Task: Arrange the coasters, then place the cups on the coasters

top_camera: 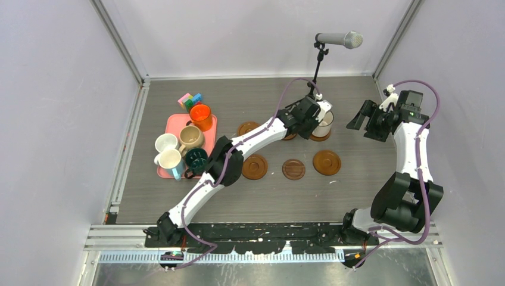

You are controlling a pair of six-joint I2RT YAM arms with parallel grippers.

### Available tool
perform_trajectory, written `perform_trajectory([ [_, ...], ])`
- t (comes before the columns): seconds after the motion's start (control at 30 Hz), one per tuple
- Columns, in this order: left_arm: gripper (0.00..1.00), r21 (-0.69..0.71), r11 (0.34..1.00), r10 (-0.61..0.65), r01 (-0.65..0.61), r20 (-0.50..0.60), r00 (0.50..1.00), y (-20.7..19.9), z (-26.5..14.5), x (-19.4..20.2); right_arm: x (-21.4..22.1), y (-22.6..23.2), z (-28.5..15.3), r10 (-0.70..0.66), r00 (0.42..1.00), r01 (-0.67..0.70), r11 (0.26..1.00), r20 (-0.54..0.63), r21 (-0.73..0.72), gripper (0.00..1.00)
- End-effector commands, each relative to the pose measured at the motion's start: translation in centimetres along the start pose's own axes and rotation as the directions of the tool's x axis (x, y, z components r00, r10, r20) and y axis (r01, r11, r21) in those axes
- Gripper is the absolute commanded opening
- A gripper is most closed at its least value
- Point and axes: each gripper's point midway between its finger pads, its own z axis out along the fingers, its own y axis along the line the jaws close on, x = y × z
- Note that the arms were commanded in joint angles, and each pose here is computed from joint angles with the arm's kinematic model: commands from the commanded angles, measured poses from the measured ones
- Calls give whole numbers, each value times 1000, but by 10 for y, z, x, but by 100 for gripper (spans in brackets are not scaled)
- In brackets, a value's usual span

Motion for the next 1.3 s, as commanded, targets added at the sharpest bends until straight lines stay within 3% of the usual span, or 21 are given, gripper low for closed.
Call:
perform_trajectory([
  [0.0,14,14,1000,-16,13,197,980,-5,-17,-65,-12,6,-7,-15,999,16,1000,52,-18,83],
  [0.2,37,17,1000,-28,25,193,981,-7,-20,-64,-12,7,-7,-16,999,17,1000,52,-19,83],
  [0.37,51,23,999,-29,25,200,979,-10,-34,-72,-11,6,-7,-18,998,19,1000,52,-18,83],
  [0.63,85,50,998,-55,45,210,976,-16,-89,-90,-11,8,-9,-22,998,24,999,57,-25,83],
  [0.87,99,38,999,-14,10,122,992,-8,-159,-69,-8,14,-11,-32,998,35,998,52,-55,83],
  [0.97,100,54,998,13,-18,98,995,2,-200,-54,-5,17,-11,-36,998,40,996,44,-75,83],
  [1.27,100,26,1000,-2,2,12,1000,95,-324,10,7,33,-4,-118,993,117,990,-1,-81,83],
])
